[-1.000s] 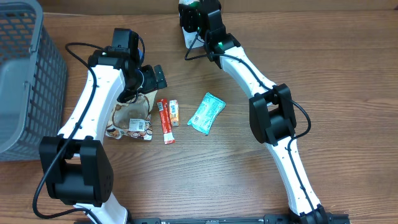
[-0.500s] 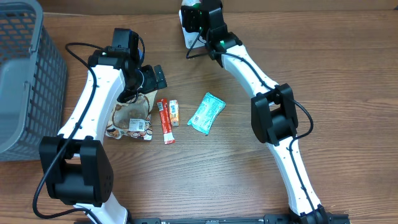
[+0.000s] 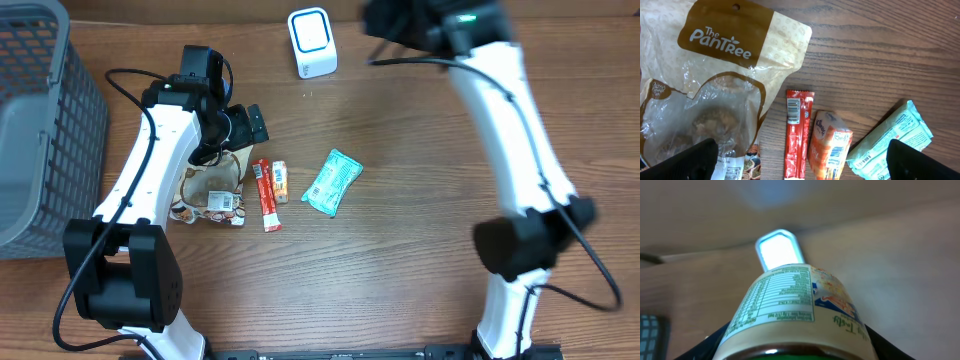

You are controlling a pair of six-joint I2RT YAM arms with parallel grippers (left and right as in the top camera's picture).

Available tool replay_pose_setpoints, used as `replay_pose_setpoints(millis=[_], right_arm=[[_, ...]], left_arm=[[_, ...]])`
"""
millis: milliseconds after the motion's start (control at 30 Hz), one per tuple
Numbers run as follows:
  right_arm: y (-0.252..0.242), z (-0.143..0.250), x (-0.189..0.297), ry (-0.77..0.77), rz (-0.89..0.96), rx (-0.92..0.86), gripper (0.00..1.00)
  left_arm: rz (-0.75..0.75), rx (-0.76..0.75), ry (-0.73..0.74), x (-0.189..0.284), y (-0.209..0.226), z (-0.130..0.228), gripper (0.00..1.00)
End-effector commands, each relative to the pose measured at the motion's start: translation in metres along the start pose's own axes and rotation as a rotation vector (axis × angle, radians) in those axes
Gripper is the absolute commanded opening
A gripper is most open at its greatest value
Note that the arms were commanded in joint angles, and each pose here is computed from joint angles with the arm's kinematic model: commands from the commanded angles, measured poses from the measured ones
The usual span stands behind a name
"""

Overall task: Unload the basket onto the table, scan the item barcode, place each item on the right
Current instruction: 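Carry the jar right and set it down, open the right gripper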

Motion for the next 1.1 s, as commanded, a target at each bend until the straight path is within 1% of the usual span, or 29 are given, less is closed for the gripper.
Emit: replay_pose_setpoints(millis=[0, 133, 233, 367, 500, 767, 867, 1067], right_arm=[[-0.061, 0.006, 0.023, 0.097, 0.134, -0.196, 0.04], [-0.124, 0.024, 0.035, 0.241, 0.274, -0.379, 0.04], [-0.158, 0.033, 0.044, 0.308, 0.339, -0.455, 0.04], [-0.190, 0.042, 0.054, 0.360, 0.394, -0.534, 0.04], [-0.212, 0.051, 0.051, 0.396, 0.426, -0.586, 0.04], [-0.251, 0.087, 0.020, 0.503, 0.512, -0.646, 0.04], [-0.269, 0.110, -0.002, 0.545, 0.531, -0.672, 0.04], [-0.294, 0.153, -0.039, 0.570, 0.547, -0.709, 0.04]], left_arm=[[0.018, -0.001, -0.012, 0.005, -0.004, -0.003, 1.00], [0.018, -0.001, -0.012, 0.005, -0.004, -0.003, 1.00], [0.017, -0.001, -0.012, 0.005, -0.004, -0.003, 1.00], [0.018, -0.001, -0.012, 0.005, -0.004, -0.003, 1.00], [0.017, -0.001, -0.012, 0.005, -0.004, -0.003, 0.99], [0.017, -0.001, -0.011, 0.005, -0.004, -0.003, 1.00], [0.017, -0.001, -0.011, 0.005, -0.004, -0.003, 1.00], [0.017, -0.001, -0.012, 0.005, -0.004, -0.003, 1.00]])
Point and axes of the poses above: each gripper's point midway between its finger pads, its own x axis back along the fingers, its own y axis along the line the jaws close on, z = x × y, the point moved 8 cm from there along x, back along the fingers, and after that the axes turned 8 degrees about x, right-handed, at the moved point
